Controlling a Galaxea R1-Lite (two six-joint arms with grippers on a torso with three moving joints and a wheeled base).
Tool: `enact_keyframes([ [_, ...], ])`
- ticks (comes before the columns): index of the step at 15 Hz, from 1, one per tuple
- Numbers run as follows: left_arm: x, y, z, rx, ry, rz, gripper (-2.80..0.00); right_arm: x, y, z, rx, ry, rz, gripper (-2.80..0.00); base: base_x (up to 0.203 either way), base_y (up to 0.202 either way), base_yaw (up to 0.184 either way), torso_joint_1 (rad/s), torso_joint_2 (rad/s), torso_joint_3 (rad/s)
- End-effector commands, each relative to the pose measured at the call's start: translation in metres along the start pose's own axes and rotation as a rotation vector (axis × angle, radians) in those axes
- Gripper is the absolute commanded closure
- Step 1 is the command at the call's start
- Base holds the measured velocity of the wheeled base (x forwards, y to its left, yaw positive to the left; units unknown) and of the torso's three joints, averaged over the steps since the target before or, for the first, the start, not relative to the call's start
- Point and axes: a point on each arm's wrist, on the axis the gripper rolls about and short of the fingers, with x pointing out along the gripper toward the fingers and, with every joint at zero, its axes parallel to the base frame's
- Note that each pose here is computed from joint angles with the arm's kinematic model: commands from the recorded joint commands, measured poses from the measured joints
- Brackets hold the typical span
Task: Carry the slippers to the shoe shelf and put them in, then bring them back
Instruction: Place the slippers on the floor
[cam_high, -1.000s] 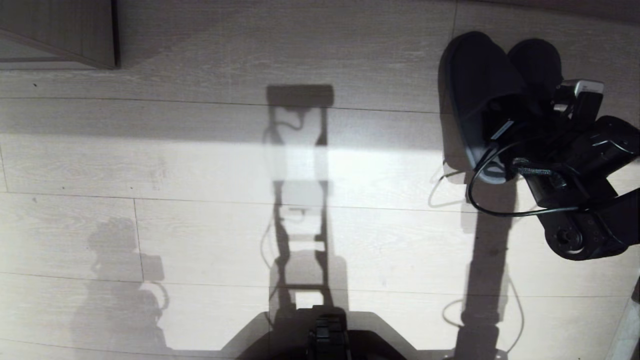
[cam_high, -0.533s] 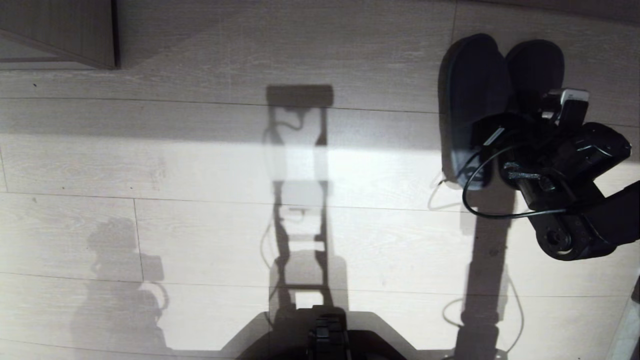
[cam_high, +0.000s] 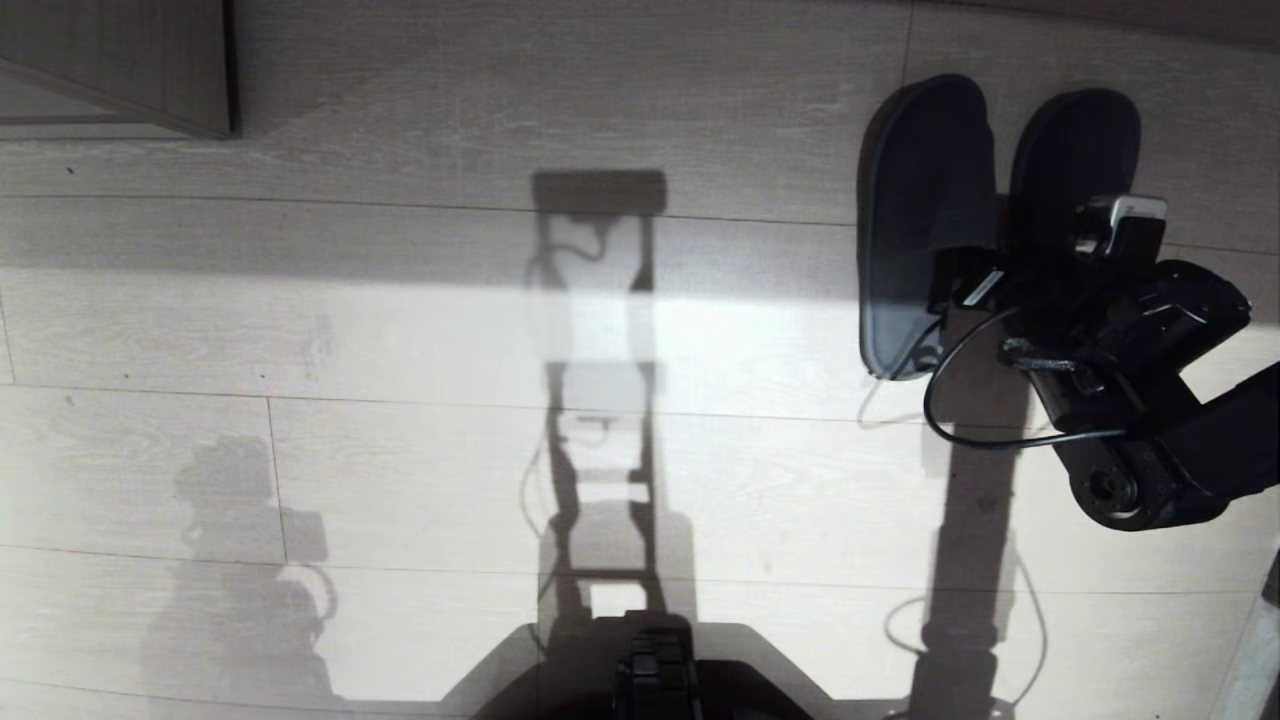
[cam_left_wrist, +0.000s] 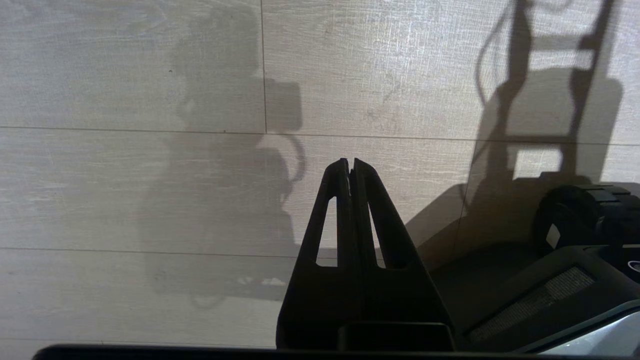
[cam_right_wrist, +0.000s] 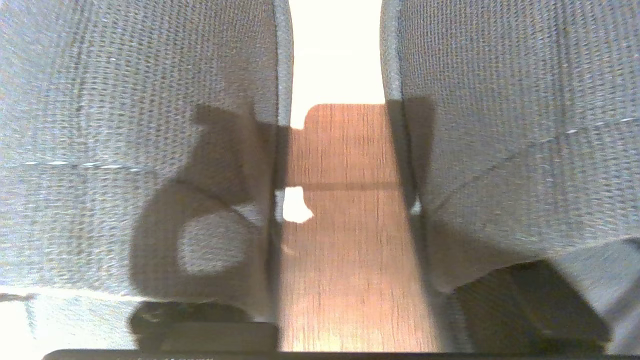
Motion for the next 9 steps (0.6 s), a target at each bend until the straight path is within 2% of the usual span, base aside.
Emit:
enact_keyframes([
  [1, 0.0, 0.0, 0.0, -0.001, -0.001, 0.0, 0.0, -0.005, 0.0, 0.001, -0.001, 0.011, 0.002, -2.8, 0.0, 0.0, 0.0, 0.0, 0.0, 0.0],
  [9, 0.0, 0.0, 0.0, -0.001, -0.001, 0.0, 0.0, -0.031, -0.002, 0.035, -0.005, -0.01, 0.022, -2.8, 0.0, 0.0, 0.0, 0.0, 0.0, 0.0],
])
